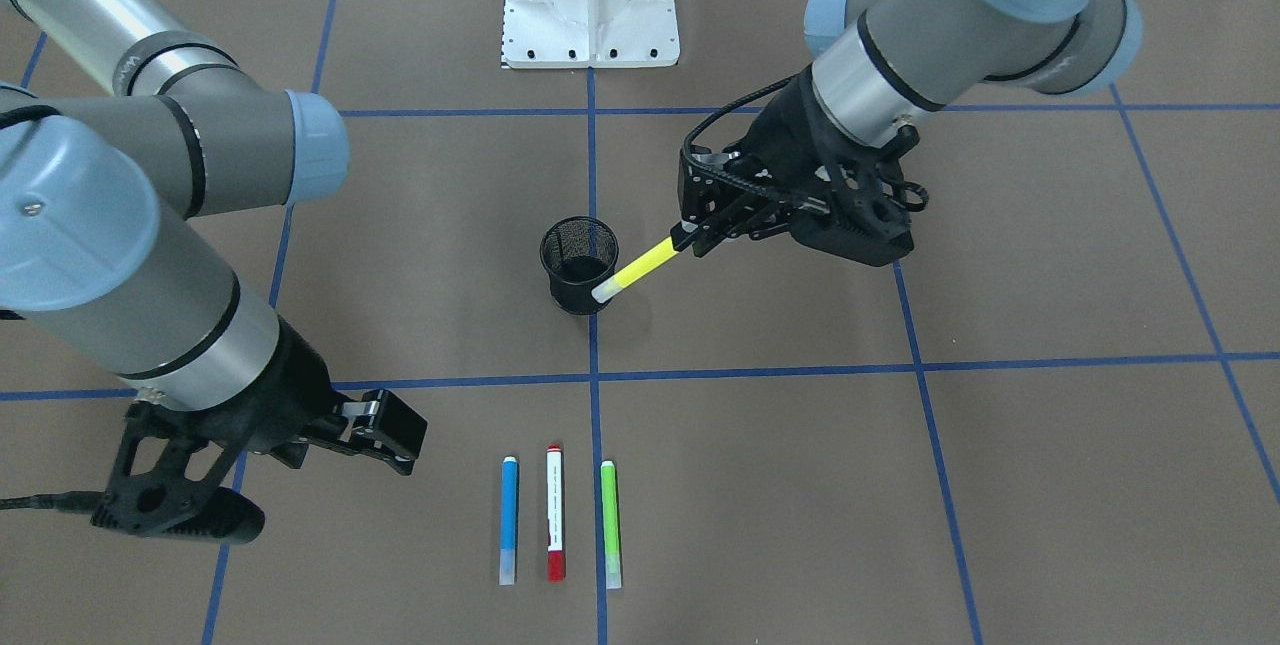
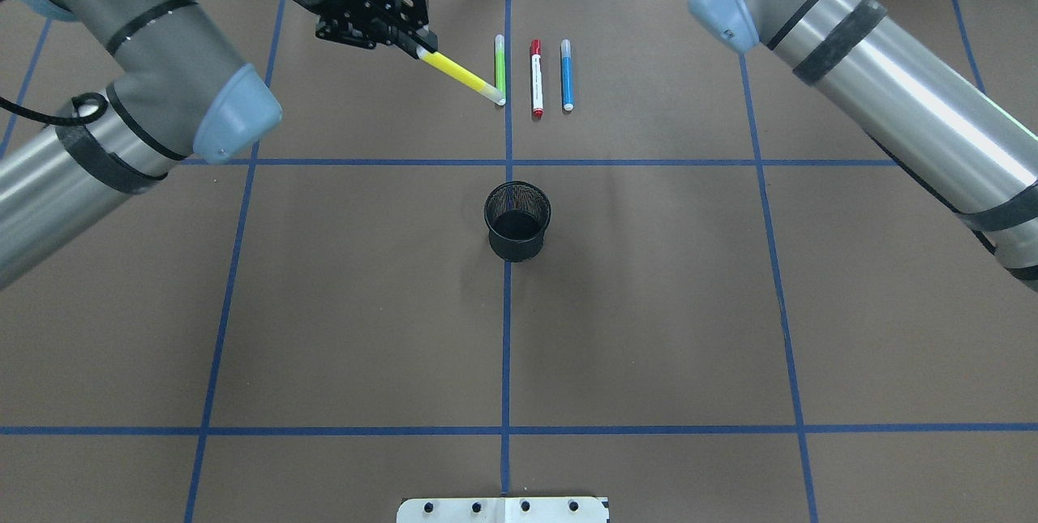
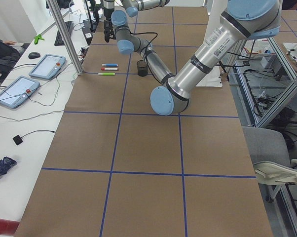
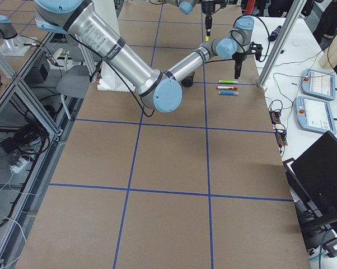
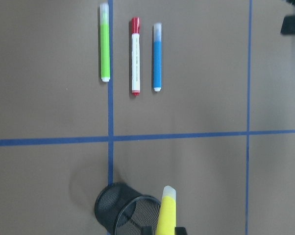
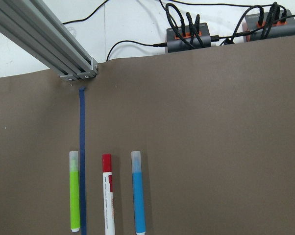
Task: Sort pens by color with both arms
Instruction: 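Lift the yellow highlighter out and carry it beside the green highlighter, then lower the yellow highlighter onto the table and open the left gripper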
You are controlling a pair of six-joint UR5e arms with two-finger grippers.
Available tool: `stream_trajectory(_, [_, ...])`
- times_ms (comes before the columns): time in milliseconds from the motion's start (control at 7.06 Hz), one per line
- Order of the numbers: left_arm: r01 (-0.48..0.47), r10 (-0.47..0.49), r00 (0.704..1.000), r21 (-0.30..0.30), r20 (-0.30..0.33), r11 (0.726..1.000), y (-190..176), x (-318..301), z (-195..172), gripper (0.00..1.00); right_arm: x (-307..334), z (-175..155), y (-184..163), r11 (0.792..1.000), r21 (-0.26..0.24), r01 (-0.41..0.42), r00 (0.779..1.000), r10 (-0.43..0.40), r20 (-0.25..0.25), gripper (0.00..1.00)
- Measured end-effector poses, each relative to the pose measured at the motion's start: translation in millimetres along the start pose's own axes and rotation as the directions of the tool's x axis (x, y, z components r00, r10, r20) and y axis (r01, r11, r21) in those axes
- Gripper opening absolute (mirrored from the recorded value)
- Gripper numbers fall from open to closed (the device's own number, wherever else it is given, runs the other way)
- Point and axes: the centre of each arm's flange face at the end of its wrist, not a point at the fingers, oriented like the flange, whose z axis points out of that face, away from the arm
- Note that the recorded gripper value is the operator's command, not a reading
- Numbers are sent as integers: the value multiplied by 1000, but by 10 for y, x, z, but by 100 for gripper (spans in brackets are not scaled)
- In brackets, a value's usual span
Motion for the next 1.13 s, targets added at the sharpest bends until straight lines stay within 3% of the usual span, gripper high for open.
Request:
stream_trajectory(283, [-12, -1, 999, 251, 53, 968, -240, -90, -248, 0, 403, -96, -36, 996, -59, -66, 997, 64, -34, 100])
stream_trajectory(425, [-25, -8, 996, 379, 86, 925, -321, -116, -296, 0, 636, -107, -80, 995, -75, -59, 997, 54, -60, 100])
stream_trajectory(708, [-90, -28, 982, 596, 184, 798, -88, -234, 94, 0, 1212, -221, -147, 991, -130, 31, 990, -48, -133, 100])
stream_trajectory(850, [-137, -32, 972, 674, 231, 726, 198, -215, 456, 0, 1576, -293, -161, 986, -156, 66, 983, -91, -161, 100])
stream_trajectory(1133, [-148, -111, 958, 789, 263, 597, 613, -208, 1307, 0, 2158, -427, -130, 983, -179, 43, 977, -78, -199, 100])
